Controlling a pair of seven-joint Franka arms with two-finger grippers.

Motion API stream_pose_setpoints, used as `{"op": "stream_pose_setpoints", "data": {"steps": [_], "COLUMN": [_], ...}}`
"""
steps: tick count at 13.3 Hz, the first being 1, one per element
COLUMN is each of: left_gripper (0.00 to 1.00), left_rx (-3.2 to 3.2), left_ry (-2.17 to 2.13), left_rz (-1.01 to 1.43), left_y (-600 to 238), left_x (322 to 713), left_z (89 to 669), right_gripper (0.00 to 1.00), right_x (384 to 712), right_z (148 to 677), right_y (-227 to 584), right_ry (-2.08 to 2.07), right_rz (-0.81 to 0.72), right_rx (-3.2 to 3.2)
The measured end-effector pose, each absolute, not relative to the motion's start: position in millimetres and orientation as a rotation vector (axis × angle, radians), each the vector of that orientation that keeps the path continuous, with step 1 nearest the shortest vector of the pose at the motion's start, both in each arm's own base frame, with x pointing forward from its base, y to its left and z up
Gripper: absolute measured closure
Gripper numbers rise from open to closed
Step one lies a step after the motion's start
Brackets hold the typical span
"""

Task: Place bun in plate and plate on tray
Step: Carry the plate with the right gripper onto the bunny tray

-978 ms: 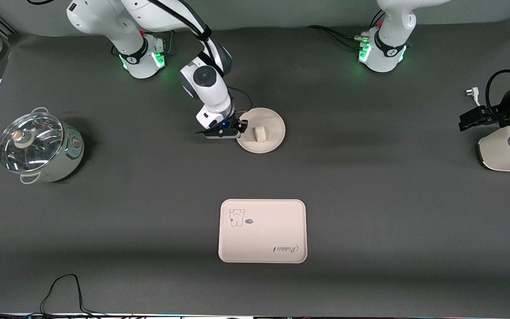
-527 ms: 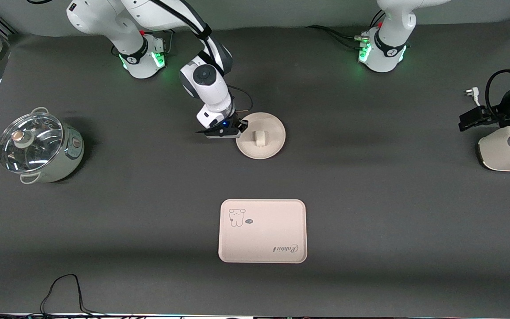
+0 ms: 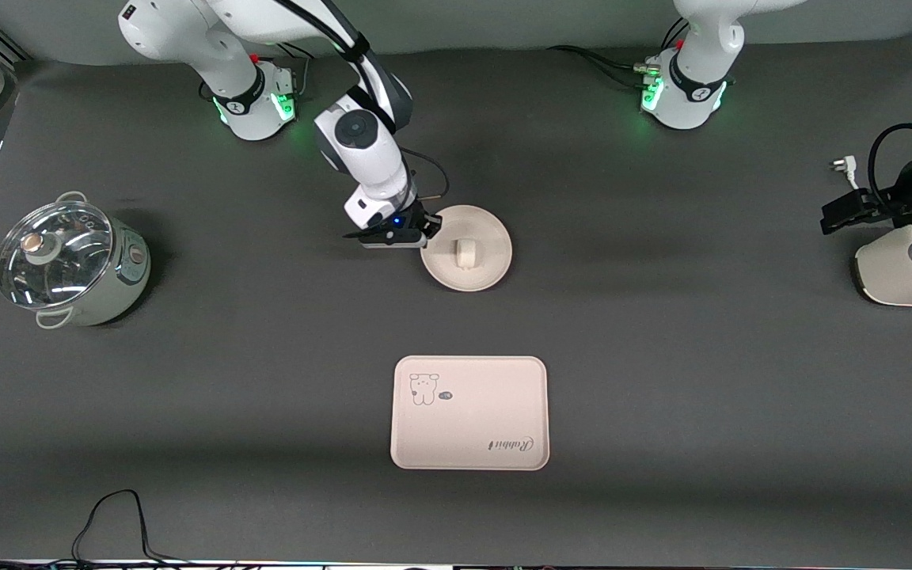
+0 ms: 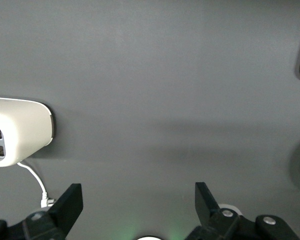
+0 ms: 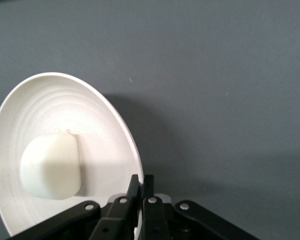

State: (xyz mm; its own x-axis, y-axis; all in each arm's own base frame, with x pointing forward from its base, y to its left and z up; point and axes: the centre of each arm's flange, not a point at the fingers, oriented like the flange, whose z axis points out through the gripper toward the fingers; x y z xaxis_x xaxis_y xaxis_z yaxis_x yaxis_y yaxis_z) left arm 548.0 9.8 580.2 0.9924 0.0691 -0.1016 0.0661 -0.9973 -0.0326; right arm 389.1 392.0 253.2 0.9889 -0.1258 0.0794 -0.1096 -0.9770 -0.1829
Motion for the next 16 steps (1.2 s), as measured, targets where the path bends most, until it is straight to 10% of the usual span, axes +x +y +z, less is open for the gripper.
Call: {"op": "stream_pose_setpoints", "data": {"steps": [10,16], "left_gripper": [0.00,0.00], "left_rx": [-3.106,-3.106], "left_ry": [-0.102,-0.102], "left_rz": [0.160,0.160], "left_y": [9,9], "left_x": [548,548], "left_z": [580,580], "right_gripper": [0.96,0.96], "right_x": [411,537], "right_z": [385,359], "right_y": [377,380], "right_ry": [0.160,0.289], "right_rz": [-0.103,-0.196], "right_rx": [-2.795,-2.776]}}
